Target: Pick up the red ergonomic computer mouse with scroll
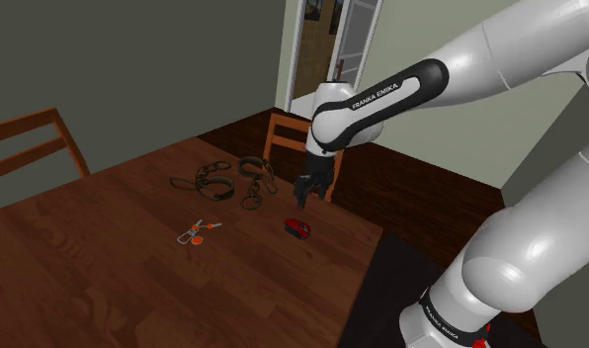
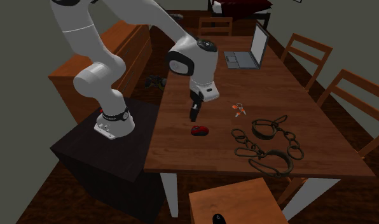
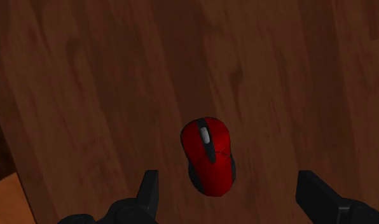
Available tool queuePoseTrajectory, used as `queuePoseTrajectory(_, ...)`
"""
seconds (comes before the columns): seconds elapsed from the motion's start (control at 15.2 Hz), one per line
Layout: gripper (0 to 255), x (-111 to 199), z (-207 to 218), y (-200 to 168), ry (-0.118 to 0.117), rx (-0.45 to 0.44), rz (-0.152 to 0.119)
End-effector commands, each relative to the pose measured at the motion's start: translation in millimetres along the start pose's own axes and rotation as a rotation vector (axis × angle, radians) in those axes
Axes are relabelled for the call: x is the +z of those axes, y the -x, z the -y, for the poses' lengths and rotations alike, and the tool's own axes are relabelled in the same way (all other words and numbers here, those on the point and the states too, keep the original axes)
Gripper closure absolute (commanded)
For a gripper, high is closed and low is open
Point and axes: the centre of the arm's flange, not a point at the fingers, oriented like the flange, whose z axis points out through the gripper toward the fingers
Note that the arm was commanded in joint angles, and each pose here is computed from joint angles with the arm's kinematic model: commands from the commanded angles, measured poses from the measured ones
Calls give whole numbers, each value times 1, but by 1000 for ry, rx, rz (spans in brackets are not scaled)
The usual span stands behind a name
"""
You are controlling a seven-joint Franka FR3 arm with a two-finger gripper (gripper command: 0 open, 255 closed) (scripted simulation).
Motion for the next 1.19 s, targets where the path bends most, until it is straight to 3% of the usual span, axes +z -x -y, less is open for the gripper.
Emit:
queuePoseTrajectory(0.0, 0, 25, 2, -16, -6, 7, 0)
queuePoseTrajectory(0.26, 0, 67, 5, -47, -18, 22, 3)
queuePoseTrajectory(0.92, 0, 107, 1, -52, -18, 22, 3)
queuePoseTrajectory(0.99, 255, 107, 1, -52, -18, 22, 3)
queuePoseTrajectory(1.12, 255, 107, 1, -52, -18, 22, 3)
